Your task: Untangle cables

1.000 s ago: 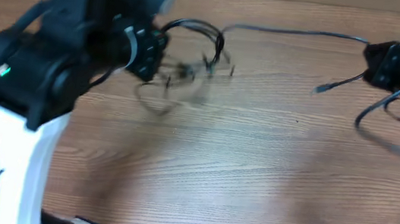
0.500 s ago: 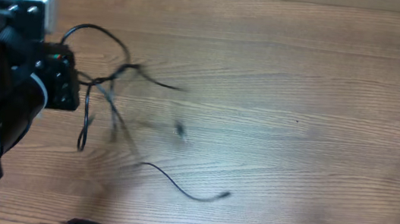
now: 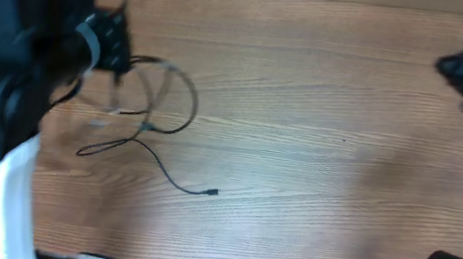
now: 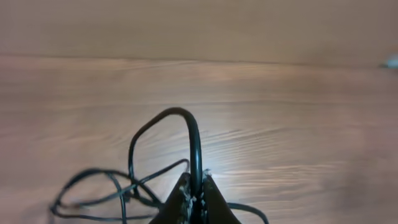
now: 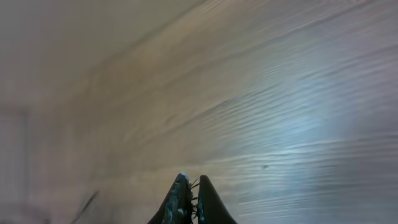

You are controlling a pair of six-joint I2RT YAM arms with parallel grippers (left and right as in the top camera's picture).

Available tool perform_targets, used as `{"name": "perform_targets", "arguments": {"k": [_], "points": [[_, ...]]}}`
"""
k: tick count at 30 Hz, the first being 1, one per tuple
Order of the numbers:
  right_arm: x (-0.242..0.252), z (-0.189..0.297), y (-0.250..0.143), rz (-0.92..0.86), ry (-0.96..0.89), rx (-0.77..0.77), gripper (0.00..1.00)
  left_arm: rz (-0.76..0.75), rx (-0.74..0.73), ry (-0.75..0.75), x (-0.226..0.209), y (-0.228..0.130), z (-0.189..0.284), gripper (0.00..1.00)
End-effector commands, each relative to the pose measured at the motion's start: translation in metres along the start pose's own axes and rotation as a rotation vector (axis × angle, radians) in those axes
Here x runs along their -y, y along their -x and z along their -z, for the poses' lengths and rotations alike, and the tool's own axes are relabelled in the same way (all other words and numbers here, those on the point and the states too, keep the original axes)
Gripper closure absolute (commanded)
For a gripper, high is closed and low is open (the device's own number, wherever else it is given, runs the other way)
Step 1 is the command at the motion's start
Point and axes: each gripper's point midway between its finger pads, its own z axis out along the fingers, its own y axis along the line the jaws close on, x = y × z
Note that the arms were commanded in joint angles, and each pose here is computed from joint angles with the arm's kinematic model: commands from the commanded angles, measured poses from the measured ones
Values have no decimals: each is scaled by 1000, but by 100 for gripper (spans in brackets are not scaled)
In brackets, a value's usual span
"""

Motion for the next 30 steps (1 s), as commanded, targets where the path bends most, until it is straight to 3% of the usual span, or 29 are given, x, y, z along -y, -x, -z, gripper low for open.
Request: {"name": "perform_targets", "arguments": {"k": [1,7,15,23,24,25,26,27,30], "points": [[-38,-14,-23,145,9,-59,96,-36,-41,-168,43,2,-33,96],[-96,-33,-71,301,51,-174,96,46,-32,-54,48,12,-93,96],[-100,-40,-88,435,-75,-184,96,12,-245,113,38,-40,-163,96],[-92,-40,-82,469,-135,-163,95,-47,-385,118,59,-83,-214,96],[-91,-40,-82,470,-141,-162,84,-50,-388,115,61,-85,-216,96],[-92,-40,-82,468,-138,-163,63,-52,-388,112,63,-85,-218,94],[-92,-40,-83,468,-135,-164,28,-52,-384,109,64,-85,-218,71],[-93,-40,-83,467,-130,-166,0,-52,-378,103,65,-83,-219,0],[-96,-41,-82,469,-116,-161,0,-49,-344,90,68,-74,-218,0]]}}
